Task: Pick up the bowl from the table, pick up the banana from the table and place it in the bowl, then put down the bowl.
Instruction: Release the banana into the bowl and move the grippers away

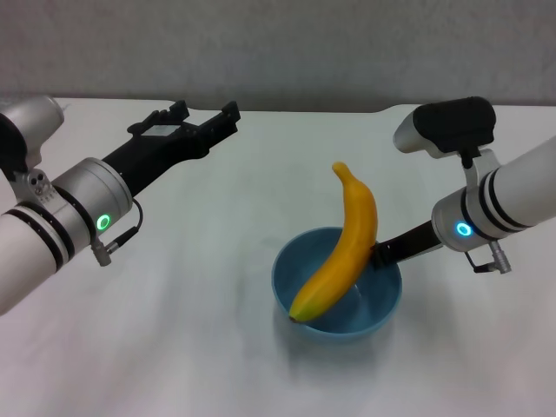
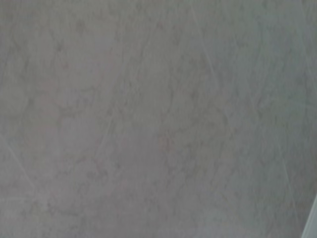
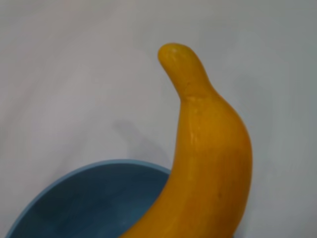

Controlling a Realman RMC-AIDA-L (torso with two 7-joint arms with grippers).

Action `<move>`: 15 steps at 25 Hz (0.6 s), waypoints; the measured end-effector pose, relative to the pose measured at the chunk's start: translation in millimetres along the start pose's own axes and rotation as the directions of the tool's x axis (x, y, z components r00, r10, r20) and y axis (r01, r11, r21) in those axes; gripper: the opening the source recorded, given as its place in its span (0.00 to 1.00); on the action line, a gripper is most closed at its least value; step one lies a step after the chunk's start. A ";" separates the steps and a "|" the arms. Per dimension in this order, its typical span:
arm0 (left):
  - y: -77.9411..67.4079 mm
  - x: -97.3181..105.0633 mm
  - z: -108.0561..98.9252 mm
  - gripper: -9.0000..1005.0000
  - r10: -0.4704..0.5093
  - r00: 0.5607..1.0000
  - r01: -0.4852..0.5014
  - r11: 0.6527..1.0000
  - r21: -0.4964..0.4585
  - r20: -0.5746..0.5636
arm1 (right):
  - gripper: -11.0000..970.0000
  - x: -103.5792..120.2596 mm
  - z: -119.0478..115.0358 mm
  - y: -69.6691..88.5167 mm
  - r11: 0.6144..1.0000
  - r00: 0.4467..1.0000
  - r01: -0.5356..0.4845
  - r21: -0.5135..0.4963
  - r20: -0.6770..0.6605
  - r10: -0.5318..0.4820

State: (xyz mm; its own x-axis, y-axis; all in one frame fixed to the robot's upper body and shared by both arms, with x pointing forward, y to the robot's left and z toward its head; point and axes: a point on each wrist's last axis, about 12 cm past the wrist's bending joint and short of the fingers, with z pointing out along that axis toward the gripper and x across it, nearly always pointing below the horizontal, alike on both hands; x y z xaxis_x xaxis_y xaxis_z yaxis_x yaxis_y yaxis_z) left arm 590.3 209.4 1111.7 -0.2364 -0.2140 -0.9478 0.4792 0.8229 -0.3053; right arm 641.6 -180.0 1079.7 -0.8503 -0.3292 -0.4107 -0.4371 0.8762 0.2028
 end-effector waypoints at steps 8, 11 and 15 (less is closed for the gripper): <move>0.1 0.1 0.0 0.90 -0.001 1.000 0.001 1.000 -0.001 -0.001 | 0.15 1.1 0.3 -0.7 1.000 1.000 -0.002 0.001 -0.001 0.002; 0.3 0.4 -0.1 0.90 0.000 1.000 0.000 1.000 -0.002 -0.001 | 0.15 1.1 0.3 -0.7 1.000 1.000 -0.002 0.001 -0.001 0.002; 0.5 0.6 -0.3 0.90 -0.002 1.000 0.002 1.000 -0.003 -0.002 | 0.15 1.6 0.5 -1.0 1.000 1.000 -0.003 0.001 -0.001 0.003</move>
State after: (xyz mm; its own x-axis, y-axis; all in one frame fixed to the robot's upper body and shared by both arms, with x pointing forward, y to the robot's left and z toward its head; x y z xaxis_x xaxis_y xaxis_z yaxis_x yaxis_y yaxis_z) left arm 590.2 209.8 1111.0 -0.2391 -0.2147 -0.9470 0.4766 0.8238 -0.3071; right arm 640.8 -181.2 1078.5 -0.8518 -0.3271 -0.4092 -0.4344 0.8776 0.2027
